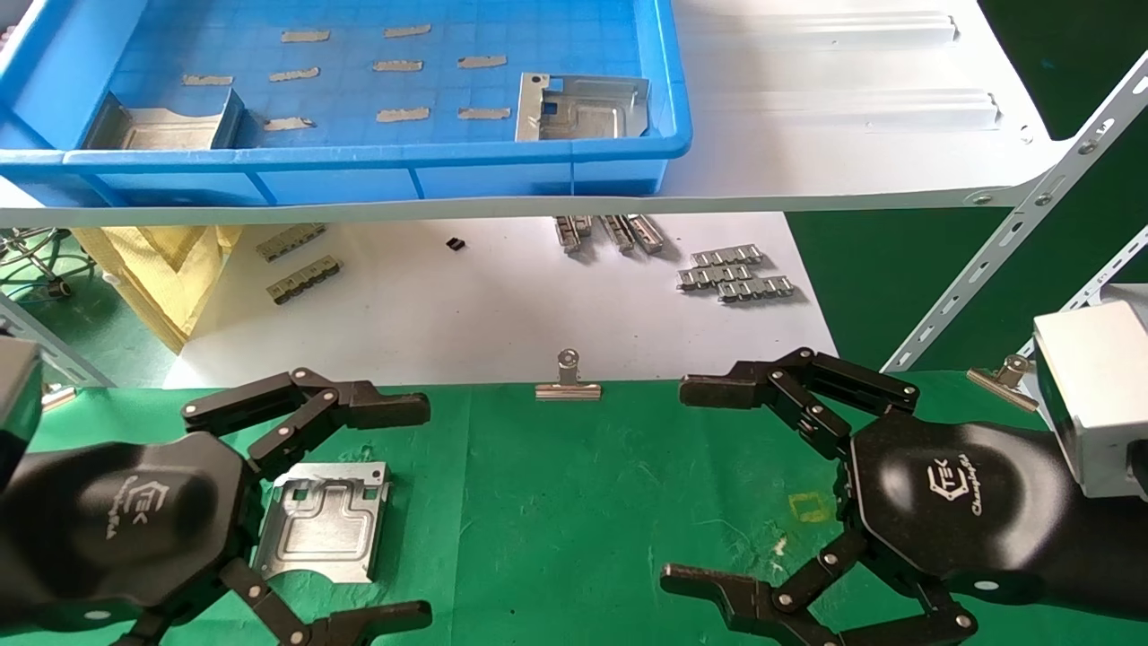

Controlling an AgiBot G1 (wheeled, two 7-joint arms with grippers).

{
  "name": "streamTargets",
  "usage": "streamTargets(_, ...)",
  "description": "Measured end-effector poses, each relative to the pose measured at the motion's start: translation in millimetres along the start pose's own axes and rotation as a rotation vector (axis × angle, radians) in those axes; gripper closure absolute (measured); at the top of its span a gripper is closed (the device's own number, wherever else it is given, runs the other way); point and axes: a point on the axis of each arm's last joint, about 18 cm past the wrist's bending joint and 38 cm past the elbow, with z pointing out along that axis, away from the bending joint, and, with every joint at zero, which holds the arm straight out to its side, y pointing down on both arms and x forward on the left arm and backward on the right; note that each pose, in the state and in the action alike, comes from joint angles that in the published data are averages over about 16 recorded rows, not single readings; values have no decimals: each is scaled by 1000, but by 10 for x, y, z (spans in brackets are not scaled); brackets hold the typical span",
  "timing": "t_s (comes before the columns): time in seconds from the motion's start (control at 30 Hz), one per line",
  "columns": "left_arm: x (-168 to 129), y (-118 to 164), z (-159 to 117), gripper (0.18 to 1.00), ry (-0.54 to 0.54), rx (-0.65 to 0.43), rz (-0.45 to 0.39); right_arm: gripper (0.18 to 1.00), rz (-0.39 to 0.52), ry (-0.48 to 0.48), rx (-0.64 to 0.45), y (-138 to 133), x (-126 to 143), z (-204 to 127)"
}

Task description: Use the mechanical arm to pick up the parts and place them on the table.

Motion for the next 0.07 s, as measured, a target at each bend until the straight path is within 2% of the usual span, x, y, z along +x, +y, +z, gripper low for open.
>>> streamTargets(0.07,16,-11,3,184,3,0,1,178,0,0,0,0,0,0)
